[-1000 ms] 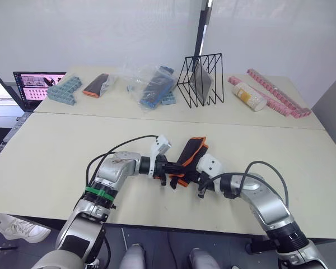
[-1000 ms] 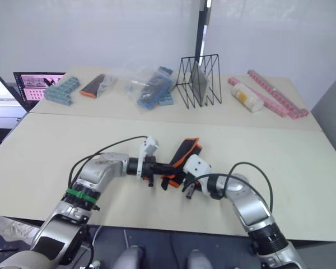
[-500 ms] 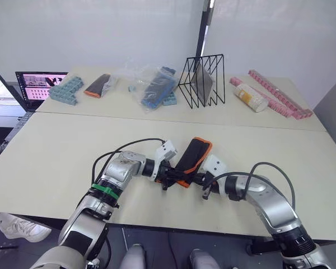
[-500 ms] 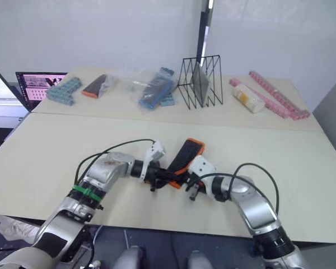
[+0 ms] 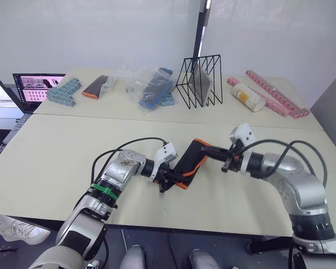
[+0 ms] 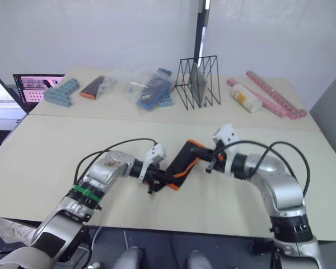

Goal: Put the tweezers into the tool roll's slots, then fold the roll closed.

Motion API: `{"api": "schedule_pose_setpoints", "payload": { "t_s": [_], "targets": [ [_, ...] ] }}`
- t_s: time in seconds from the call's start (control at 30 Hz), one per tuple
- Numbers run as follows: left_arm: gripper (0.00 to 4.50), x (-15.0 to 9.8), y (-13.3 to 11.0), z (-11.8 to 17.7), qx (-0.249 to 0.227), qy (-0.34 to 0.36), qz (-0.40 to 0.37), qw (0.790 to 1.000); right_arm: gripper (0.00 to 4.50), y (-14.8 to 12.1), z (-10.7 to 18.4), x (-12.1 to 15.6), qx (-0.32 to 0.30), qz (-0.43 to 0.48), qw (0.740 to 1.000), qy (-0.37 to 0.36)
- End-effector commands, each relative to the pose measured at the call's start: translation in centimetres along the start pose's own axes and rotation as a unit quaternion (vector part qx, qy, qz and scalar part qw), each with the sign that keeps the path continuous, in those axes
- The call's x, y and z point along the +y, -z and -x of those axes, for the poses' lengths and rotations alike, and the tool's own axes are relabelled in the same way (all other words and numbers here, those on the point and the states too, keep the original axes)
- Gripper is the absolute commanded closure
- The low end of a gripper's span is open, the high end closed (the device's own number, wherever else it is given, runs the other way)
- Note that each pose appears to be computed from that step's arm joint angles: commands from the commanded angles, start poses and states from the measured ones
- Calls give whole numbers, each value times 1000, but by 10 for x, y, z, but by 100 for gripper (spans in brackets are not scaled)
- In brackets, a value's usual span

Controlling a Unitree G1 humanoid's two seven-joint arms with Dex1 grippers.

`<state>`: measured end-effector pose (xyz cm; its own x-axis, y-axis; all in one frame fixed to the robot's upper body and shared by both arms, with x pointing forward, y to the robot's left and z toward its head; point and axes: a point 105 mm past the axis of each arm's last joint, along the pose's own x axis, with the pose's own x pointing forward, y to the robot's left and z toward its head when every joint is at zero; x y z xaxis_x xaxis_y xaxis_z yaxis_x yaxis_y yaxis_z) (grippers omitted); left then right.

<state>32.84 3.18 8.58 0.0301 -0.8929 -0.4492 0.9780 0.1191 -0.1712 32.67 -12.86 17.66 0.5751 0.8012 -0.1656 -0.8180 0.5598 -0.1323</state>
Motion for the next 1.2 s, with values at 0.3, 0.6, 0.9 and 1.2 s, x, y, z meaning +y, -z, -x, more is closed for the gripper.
{"api": "schedule_pose_setpoints", "payload": {
  "t_s": [0.3, 0.6, 0.9, 1.2],
  "targets": [
    [447, 7, 25, 1, 47, -35, 1, 998, 450, 65, -44, 12, 60, -1, 997, -39],
    [382, -11, -2, 32, 0, 19, -29, 999, 450, 121, -29, -2, 158, 26, 987, -14],
    [125, -15, -55, 64, -116, 26, -54, 991, 450, 120, -31, 1, 155, 21, 987, -29],
    [346, -7, -29, 26, -94, 17, -69, 993, 450, 118, -31, 3, 149, 21, 988, -32]
  ]
}}
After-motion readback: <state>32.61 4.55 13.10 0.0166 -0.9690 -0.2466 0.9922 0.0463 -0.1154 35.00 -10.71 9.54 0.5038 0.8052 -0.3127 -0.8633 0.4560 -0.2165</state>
